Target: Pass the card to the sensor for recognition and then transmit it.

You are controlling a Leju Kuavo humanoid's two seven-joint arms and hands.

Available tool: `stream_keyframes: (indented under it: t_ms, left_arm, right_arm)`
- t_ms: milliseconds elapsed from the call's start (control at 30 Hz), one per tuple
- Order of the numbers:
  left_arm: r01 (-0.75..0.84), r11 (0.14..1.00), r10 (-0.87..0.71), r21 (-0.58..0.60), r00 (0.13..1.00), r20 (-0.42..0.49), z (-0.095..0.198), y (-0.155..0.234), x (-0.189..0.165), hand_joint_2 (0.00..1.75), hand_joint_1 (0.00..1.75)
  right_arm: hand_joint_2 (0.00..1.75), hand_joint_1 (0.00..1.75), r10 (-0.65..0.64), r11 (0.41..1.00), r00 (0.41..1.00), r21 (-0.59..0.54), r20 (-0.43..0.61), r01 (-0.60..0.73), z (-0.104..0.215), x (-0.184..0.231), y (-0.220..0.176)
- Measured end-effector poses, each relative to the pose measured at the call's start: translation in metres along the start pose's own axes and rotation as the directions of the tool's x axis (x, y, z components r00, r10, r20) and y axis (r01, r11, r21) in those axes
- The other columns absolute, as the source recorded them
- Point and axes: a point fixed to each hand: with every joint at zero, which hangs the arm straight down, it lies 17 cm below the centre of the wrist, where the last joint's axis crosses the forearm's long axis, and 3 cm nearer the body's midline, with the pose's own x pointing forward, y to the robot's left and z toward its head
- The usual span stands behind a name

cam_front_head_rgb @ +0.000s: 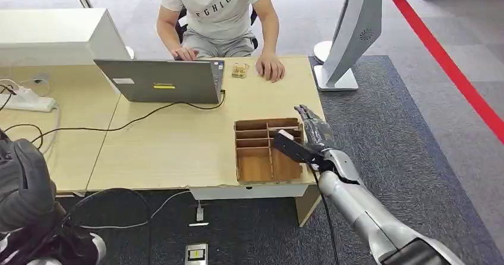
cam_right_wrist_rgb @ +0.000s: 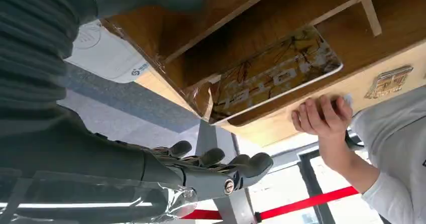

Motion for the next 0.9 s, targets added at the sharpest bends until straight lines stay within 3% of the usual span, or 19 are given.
stream_keyframes:
  t_ms: [33, 100, 133, 267, 333, 400, 433, 467, 500, 533, 900]
  left_arm:
    - [0.0, 1.0, 0.0, 0.0, 1.0, -0.001, 0.0, 0.0, 0.0, 1.75, 0.0]
    - [0.001, 1.0, -0.001, 0.0, 1.0, -0.002, 0.0, 0.0, 0.0, 1.75, 0.0]
    - [0.001, 1.0, -0.001, 0.0, 1.0, -0.002, 0.0, 0.0, 0.0, 1.75, 0.0]
    - [0.002, 1.0, -0.002, 0.0, 1.0, -0.002, 0.001, 0.0, 0.0, 1.75, 0.0]
    - [0.002, 1.0, -0.002, -0.001, 1.0, -0.004, 0.001, 0.0, -0.001, 1.75, 0.0]
    - [0.001, 1.0, -0.001, 0.0, 1.0, -0.005, 0.001, 0.0, -0.001, 1.75, 0.0]
    - [0.0, 1.0, 0.0, 0.0, 1.0, -0.007, 0.001, 0.0, -0.001, 1.75, 0.0]
    - [-0.001, 1.0, 0.001, 0.001, 1.0, -0.009, 0.001, 0.001, -0.001, 1.75, 0.0]
    - [-0.003, 1.0, 0.003, 0.001, 1.0, -0.011, 0.001, 0.001, -0.002, 1.75, 0.0]
    - [-0.003, 1.0, 0.003, 0.002, 1.0, -0.011, 0.001, 0.001, -0.002, 1.75, 0.0]
    - [-0.008, 1.0, 0.008, 0.002, 1.0, -0.021, 0.001, 0.0, -0.003, 1.75, 0.0]
  right_arm:
    - [1.75, 1.31, -0.004, 1.0, 1.0, 0.001, -0.001, 0.004, 0.0, 0.0, 0.001]
    - [1.75, 1.5, -0.016, 1.0, 1.0, 0.002, -0.003, 0.016, 0.0, 0.0, 0.002]
    - [1.75, 1.52, -0.025, 1.0, 1.0, 0.002, -0.004, 0.025, 0.0, 0.0, 0.002]
    - [1.75, 1.41, -0.063, 0.998, 0.998, -0.003, -0.011, 0.063, 0.0, 0.0, 0.001]
    - [1.75, 0.96, -0.076, 0.997, 0.997, -0.006, -0.014, 0.076, 0.0, -0.001, 0.001]
    - [1.75, 0.73, -0.084, 0.996, 0.996, -0.01, -0.016, 0.084, 0.0, -0.001, -0.001]
    - [1.75, 0.73, -0.09, 0.996, 0.996, -0.014, -0.018, 0.09, 0.0, -0.002, -0.002]
    - [1.75, 0.56, -0.098, 0.995, 0.995, -0.02, -0.021, 0.097, -0.001, -0.003, -0.004]
    - [1.75, 0.1, -0.106, 0.994, 0.994, -0.027, -0.024, 0.105, -0.002, -0.004, -0.006]
    - [1.75, 0.0, -0.112, 0.993, 0.993, -0.032, -0.027, 0.111, -0.002, -0.005, -0.009]
    - [1.75, 0.0, -0.121, 0.991, 0.992, -0.065, -0.024, 0.119, -0.004, -0.008, -0.025]
